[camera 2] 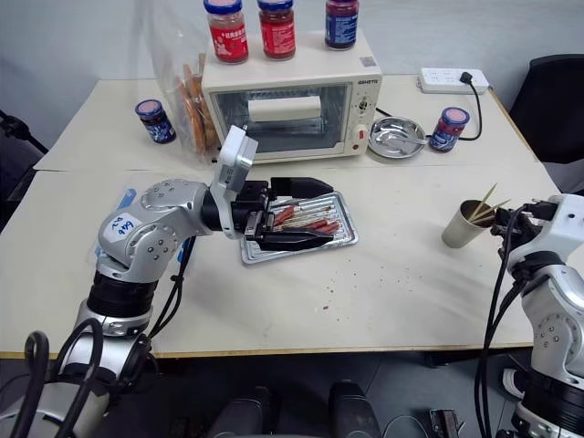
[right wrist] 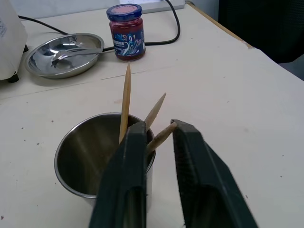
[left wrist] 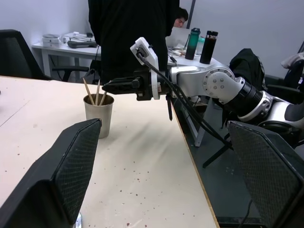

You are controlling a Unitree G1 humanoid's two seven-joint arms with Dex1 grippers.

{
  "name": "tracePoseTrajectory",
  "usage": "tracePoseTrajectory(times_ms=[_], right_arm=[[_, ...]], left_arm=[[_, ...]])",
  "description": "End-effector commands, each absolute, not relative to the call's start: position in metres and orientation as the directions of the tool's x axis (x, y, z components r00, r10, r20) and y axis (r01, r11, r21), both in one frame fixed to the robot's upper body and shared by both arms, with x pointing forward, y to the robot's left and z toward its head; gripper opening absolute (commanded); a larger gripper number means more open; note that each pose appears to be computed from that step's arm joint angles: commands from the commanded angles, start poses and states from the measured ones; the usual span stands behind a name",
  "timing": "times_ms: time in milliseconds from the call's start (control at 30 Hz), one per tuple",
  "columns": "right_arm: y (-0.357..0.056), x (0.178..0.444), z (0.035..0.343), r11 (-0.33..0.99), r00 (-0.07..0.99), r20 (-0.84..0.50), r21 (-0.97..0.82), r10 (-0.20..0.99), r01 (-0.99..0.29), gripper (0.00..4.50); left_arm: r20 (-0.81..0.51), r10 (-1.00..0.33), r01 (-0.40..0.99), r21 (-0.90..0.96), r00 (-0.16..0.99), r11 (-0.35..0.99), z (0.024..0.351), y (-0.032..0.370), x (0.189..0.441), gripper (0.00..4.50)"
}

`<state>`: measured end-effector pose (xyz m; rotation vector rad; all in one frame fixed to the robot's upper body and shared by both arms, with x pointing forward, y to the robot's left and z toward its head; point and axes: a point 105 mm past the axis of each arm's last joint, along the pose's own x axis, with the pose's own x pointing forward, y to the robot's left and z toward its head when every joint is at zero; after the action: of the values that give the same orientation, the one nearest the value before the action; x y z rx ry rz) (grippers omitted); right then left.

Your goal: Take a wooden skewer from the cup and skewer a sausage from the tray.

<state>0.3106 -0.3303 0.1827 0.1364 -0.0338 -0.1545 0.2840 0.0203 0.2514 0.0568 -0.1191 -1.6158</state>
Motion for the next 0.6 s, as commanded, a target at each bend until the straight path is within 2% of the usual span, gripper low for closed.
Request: tracePoseTrajectory(times_ms=[33,467,600], right_arm=[[-0.329,0.309,0.194,0.981,0.985,0.07,0.128,-0.155,0.145,0.03],[-0.325,0.306,0.205,0.985,0.984,0.085,0.096,-0.154,0.146,0.03],[-0.314,0.294,0.237,0.994,0.985,0.132,0.037,-0.11,0.106,0.03]], left_arm=[[0.05,-0.997,0.985,0.167,-0.056,-0.047,0.261,0.02,0.28,4.5],[0.043,-0.998,0.984,0.175,-0.041,-0.033,0.258,0.022,0.284,4.5],[0.028,-1.0,0.986,0.169,0.007,0.012,0.249,0.033,0.287,4.5]])
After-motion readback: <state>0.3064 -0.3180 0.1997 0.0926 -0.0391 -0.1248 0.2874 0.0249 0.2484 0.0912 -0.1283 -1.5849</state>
